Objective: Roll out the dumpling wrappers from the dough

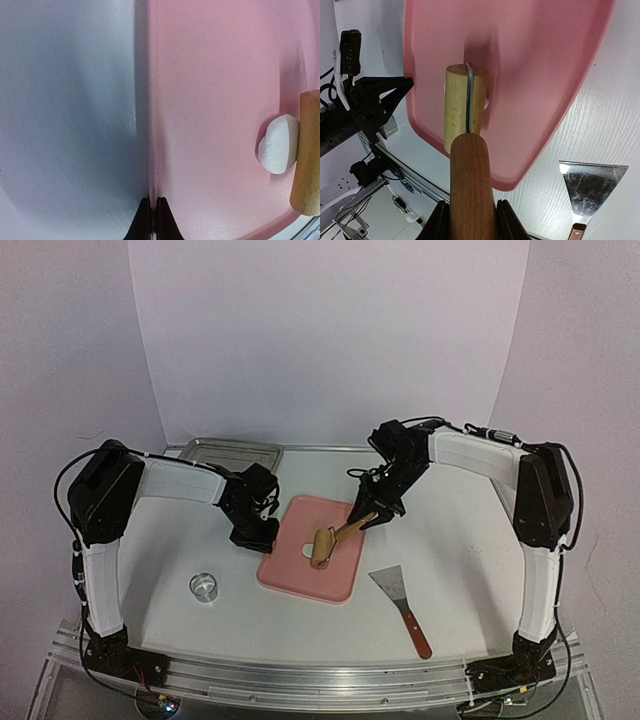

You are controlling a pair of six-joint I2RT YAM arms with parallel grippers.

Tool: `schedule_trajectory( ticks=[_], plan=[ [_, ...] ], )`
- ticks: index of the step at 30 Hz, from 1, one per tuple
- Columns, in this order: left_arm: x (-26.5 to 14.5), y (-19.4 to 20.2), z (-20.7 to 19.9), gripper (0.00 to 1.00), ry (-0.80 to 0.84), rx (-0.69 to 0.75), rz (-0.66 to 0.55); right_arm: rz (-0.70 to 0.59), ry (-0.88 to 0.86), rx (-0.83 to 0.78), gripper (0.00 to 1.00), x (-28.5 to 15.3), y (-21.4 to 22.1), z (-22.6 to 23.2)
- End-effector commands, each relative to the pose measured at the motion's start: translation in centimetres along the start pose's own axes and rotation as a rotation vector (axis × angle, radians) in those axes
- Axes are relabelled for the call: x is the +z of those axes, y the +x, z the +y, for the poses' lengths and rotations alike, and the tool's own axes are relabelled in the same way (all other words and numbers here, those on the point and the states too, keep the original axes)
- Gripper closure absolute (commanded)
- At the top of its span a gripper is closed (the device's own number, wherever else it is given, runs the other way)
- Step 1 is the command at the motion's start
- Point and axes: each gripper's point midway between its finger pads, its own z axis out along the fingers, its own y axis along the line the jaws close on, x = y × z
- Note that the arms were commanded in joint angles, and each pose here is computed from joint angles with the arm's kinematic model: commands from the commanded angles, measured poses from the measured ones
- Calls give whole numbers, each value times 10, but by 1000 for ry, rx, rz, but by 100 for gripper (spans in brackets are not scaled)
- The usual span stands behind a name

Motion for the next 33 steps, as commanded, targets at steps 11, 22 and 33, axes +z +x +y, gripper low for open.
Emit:
schedule_trajectory(
  ticks=[11, 22, 33],
  plan=[
    [0, 27, 15, 100, -84, 22, 66, 17, 376, 16, 100, 24, 5, -77],
    [-2, 29, 16, 100, -82, 11, 59, 42, 432, -11, 100, 35, 7, -82],
    [-4, 30, 17, 100, -78, 3, 52, -27, 467, 11, 100, 0, -9, -101]
  ],
)
